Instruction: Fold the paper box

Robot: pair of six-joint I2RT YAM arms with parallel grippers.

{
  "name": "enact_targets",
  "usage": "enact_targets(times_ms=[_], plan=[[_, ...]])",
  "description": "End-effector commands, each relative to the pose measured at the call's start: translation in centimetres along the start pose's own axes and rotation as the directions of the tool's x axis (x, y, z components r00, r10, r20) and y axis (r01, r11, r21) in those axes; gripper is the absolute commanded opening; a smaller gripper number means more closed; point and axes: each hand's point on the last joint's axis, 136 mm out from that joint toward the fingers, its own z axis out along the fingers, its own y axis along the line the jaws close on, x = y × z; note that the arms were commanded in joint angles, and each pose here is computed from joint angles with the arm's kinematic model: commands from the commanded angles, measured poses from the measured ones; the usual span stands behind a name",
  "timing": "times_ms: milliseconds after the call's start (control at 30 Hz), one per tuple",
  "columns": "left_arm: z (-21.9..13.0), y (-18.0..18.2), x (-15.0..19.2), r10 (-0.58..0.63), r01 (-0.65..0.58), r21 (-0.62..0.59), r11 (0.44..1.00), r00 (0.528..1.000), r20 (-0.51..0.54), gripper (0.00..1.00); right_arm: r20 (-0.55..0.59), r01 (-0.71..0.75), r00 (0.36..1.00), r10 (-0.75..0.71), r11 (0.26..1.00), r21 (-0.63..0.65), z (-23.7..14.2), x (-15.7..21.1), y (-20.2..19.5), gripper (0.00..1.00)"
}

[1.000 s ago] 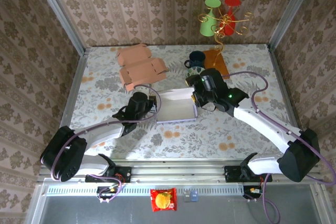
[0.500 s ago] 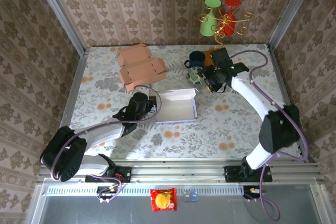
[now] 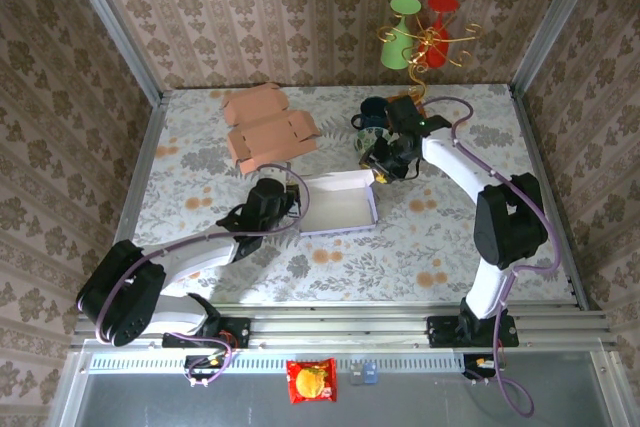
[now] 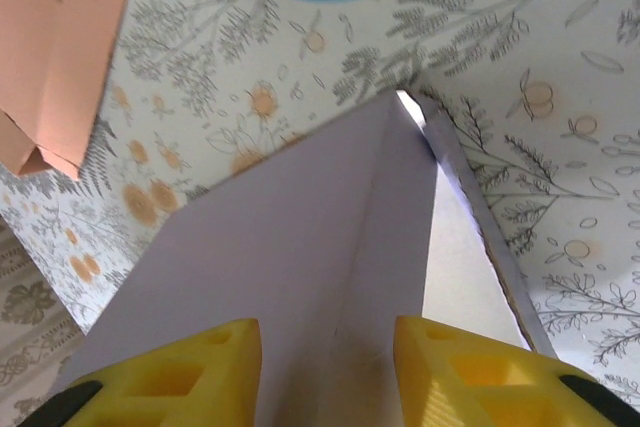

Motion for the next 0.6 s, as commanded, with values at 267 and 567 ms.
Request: enact_targets(times_ms=[267, 567], plan=[[-0.7, -0.3, 4.0, -0.013, 0.014, 0.004, 1.0, 0.995, -0.095, 0.0, -0.052, 0.017, 0.998, -0.019, 0.999, -0.039, 0.7, 2.4, -1.1, 0.33], [-1.7, -0.6, 5.3, -0.024, 0.027, 0.017, 0.999, 0.989, -0.143, 0.09, -0.04, 0.076, 0.996, -0.076, 0.997, -0.005, 0.9, 3.6, -2.5, 0.33]])
